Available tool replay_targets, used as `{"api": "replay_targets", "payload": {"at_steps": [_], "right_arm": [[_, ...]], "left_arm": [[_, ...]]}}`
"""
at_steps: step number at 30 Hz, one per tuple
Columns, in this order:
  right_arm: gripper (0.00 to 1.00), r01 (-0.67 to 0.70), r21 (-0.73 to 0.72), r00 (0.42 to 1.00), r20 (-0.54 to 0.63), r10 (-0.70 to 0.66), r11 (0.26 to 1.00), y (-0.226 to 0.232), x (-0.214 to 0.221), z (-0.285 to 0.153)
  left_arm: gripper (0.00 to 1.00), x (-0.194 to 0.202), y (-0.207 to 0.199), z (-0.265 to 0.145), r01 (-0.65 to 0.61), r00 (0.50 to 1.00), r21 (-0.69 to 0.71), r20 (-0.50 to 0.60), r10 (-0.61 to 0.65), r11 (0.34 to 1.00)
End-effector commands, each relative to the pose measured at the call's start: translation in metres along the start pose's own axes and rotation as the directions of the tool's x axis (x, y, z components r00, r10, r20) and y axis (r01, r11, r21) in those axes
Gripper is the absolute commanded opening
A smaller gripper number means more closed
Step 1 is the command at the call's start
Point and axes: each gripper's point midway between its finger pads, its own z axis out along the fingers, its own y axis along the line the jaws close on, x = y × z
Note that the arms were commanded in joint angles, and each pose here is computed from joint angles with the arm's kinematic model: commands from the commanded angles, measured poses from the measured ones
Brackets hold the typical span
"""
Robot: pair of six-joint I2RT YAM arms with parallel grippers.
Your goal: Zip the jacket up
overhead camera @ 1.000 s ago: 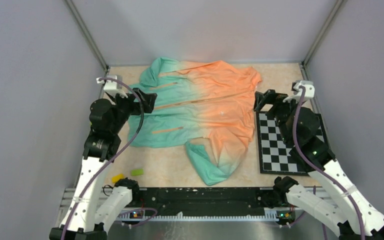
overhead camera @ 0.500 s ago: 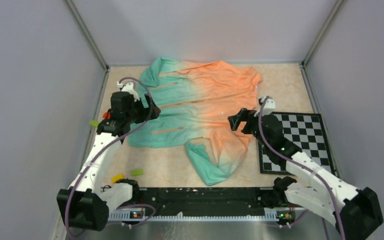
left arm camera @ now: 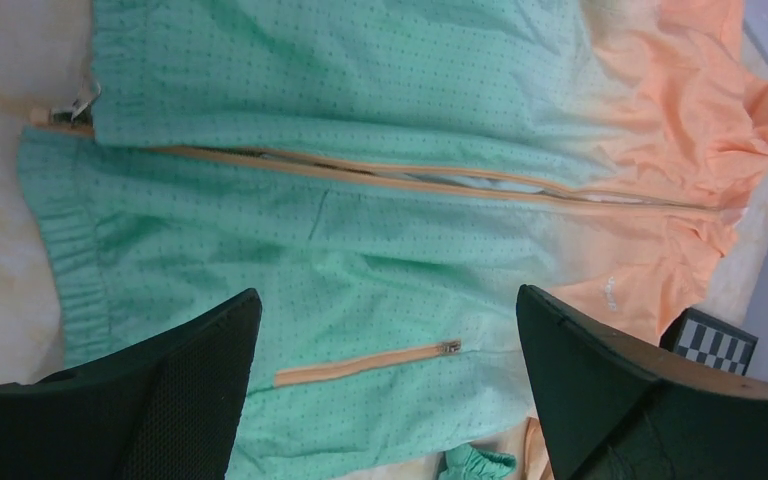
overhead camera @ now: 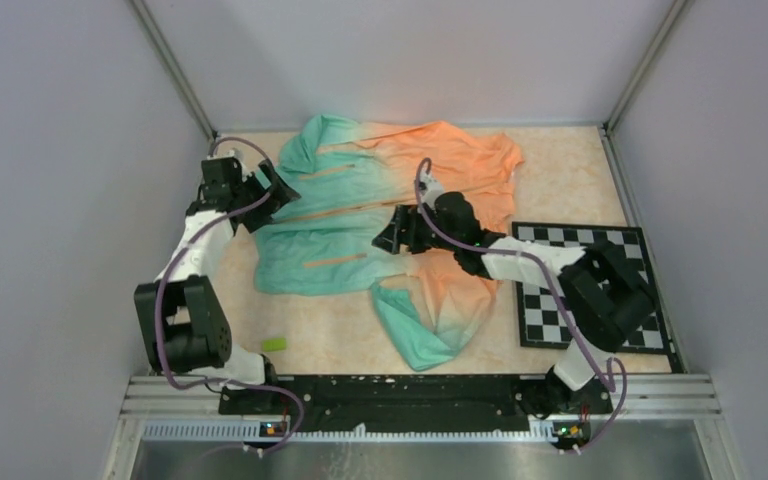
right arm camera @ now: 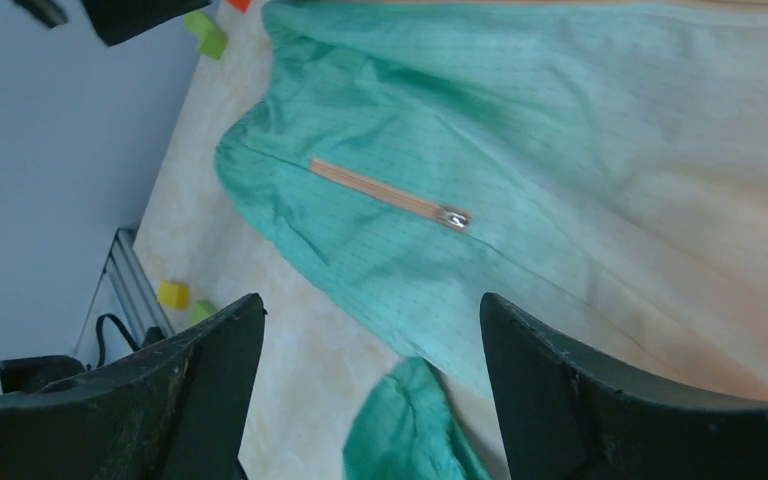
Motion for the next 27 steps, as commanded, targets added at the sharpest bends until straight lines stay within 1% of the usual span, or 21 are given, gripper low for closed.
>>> {"api": "replay_targets", "payload": {"at_steps": [1,3,6,8,10,11,12,14,15,17,18,21,27], "right_arm": [[0.77,0.059,-0.223,0.997,-0.030,-0.067,0.973,0.061,-0.007,0.042],[0.75,0.072,-0.227,0.995,-0.050,-0.086,0.971,0.067,-0.001,0.065],[0.71,0.077,-0.216,0.992,-0.079,-0.096,0.973,0.074,0.004,0.098],[0.70,0.080,-0.213,0.993,-0.072,-0.098,0.974,0.080,0.001,0.114],[0.70,0.079,-0.190,0.993,-0.071,-0.094,0.979,0.082,0.004,0.132],[0.70,0.055,-0.153,0.995,-0.076,-0.067,0.987,0.078,0.005,0.142],[0.70,-0.002,-0.097,0.997,-0.073,-0.006,0.995,0.072,0.005,0.150],[0.71,-0.183,0.014,0.982,-0.037,0.183,0.983,0.061,0.003,0.163],[0.71,-0.268,0.025,0.963,-0.020,0.269,0.963,0.061,0.003,0.168],[0.71,-0.377,0.022,0.926,0.020,0.376,0.926,0.066,0.004,0.176],[0.72,-0.416,0.023,0.909,0.036,0.415,0.909,0.069,0.006,0.180],[0.72,-0.478,0.046,0.877,0.076,0.474,0.877,0.070,0.010,0.194],[0.67,-0.617,0.076,0.786,0.106,0.609,0.783,0.059,0.027,0.212]], "left_arm": [[0.99,-0.030,-0.010,0.017,-0.041,0.998,0.005,-0.045,0.042,0.999],[0.99,-0.036,0.005,0.023,-0.048,0.997,-0.062,-0.057,0.045,0.997],[0.99,-0.040,0.017,0.023,-0.015,0.998,-0.064,-0.064,0.011,0.998],[0.99,-0.041,0.023,0.021,-0.027,0.999,-0.075,-0.047,0.023,0.997],[0.99,-0.040,0.036,0.017,-0.048,0.999,-0.133,-0.028,0.045,0.990],[0.99,-0.039,0.039,0.014,-0.055,0.998,-0.151,-0.019,0.053,0.987],[0.99,-0.037,0.042,0.012,-0.058,0.998,-0.160,-0.013,0.057,0.985],[0.99,-0.033,0.041,0.010,-0.067,0.998,-0.144,0.010,0.069,0.987],[0.99,-0.032,0.039,0.009,-0.067,0.997,-0.128,0.014,0.069,0.990],[0.99,-0.033,0.030,0.006,-0.075,0.997,-0.097,0.016,0.077,0.992],[0.99,-0.034,0.027,0.005,-0.080,0.996,-0.098,0.020,0.082,0.992],[0.99,-0.035,0.022,0.001,-0.090,0.995,-0.085,0.027,0.092,0.992],[0.99,-0.035,0.006,-0.006,-0.104,0.994,-0.033,0.038,0.106,0.994]]}}
